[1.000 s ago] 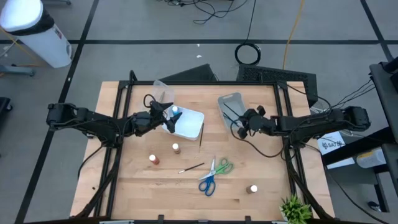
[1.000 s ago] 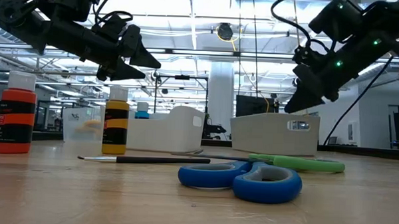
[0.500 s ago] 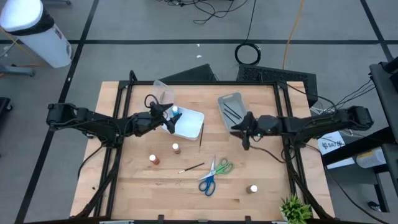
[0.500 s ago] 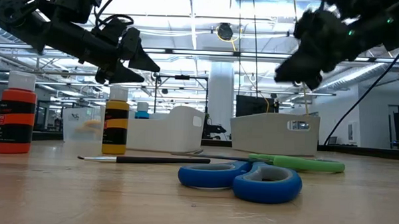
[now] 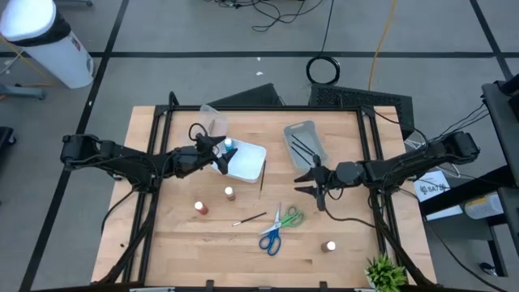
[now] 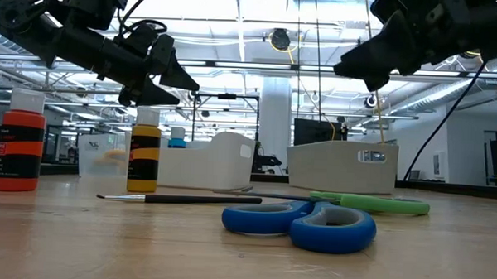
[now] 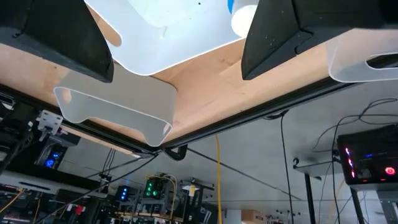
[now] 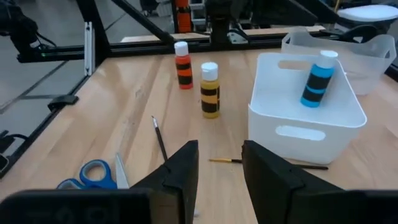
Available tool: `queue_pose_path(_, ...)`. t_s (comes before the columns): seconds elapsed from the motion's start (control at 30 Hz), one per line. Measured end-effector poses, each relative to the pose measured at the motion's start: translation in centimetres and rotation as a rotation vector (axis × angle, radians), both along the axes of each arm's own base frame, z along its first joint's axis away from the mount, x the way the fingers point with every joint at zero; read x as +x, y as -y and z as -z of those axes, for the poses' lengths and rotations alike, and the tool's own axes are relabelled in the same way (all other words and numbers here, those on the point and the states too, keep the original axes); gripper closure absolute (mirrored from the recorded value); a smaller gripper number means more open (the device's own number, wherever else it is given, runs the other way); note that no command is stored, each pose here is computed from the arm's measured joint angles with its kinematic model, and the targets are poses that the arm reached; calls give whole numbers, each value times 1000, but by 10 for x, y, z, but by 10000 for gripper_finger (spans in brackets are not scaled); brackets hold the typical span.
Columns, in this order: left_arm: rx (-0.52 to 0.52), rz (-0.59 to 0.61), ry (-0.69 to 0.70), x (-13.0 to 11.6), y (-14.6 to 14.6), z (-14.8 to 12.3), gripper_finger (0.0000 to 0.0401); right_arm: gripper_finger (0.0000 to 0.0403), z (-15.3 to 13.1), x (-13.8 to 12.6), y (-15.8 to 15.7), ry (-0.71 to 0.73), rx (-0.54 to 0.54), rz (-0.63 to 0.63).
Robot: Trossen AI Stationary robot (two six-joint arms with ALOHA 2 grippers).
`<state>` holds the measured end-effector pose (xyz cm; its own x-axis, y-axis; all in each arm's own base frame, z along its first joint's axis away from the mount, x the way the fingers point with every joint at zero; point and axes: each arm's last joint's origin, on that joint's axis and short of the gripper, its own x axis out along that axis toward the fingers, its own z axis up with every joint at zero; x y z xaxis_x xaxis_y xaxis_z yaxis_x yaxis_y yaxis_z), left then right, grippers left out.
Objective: Pick & Place Paint Supplies
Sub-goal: Put the yellow paint bottle into the white bin
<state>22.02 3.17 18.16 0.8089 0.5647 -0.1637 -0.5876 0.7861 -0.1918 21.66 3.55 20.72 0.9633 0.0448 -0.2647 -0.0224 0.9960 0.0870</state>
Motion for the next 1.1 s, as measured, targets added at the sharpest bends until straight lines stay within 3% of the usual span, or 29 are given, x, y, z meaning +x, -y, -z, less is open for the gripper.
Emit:
queue_pose_path(0.7,-6,19,1,0,0,0,40,293,1,1,0,-6,-1,1)
queue_pose_path(0.77,-30,115,18,3,3,-2,41,294,1,1,0,-6,-1,1)
queue_pose_path(0.9,-66,524,88,24,36,-34,50,297,1,1,0,-6,-1,1)
queue_pose_path(0.97,-86,667,0,36,64,-51,57,297,1,1,0,-6,-2,2)
queue_pose_path(1.03,-91,675,-191,43,91,-59,63,296,1,1,0,-6,2,2)
queue_pose_path(1.1,-85,604,-374,45,116,-60,68,296,1,1,0,-7,11,5)
